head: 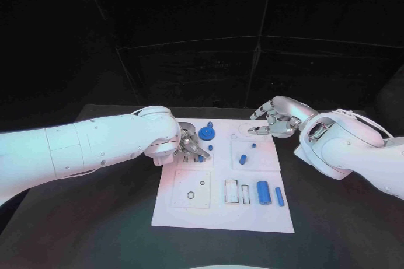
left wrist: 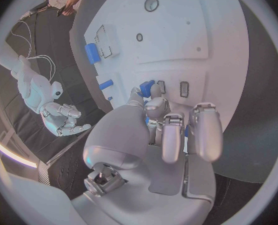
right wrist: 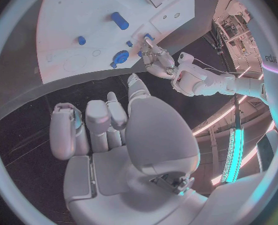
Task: Assemble the parts on the task board
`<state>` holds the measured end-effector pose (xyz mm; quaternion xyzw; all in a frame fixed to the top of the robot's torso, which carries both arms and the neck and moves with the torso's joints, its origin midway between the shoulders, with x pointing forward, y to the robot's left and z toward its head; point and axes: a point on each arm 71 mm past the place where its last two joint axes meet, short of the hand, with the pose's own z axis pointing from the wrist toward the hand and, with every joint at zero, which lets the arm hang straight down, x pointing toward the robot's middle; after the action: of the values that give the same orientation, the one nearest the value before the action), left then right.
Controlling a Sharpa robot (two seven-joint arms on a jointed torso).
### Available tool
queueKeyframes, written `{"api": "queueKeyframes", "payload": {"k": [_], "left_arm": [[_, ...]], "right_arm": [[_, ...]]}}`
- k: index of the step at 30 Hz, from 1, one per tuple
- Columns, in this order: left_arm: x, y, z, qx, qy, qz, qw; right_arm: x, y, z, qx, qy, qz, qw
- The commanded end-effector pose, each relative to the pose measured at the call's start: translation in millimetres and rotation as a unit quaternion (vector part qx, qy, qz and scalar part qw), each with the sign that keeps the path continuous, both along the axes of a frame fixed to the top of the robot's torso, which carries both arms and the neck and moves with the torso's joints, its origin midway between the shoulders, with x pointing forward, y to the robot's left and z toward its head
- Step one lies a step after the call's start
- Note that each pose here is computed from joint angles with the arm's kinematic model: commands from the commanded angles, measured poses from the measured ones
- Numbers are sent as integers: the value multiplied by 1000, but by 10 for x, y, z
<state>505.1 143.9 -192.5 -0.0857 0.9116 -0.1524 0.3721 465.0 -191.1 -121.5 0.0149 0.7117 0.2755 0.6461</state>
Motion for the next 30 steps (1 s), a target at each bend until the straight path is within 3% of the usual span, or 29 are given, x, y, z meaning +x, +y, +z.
{"api": "queueKeyframes", "payload": {"k": [1, 15, 30], "left_arm": [[-11, -7, -7, -3, 8, -3, 1000], [-57, 31, -1, -16, 9, 0, 1000], [-115, 189, 70, -45, -34, 36, 998]], "right_arm": [[1, 8, 10, -3, -1, 2, 1000], [12, 11, 6, -4, -1, 3, 1000], [47, -27, -2, -1, 0, -4, 1000]]}}
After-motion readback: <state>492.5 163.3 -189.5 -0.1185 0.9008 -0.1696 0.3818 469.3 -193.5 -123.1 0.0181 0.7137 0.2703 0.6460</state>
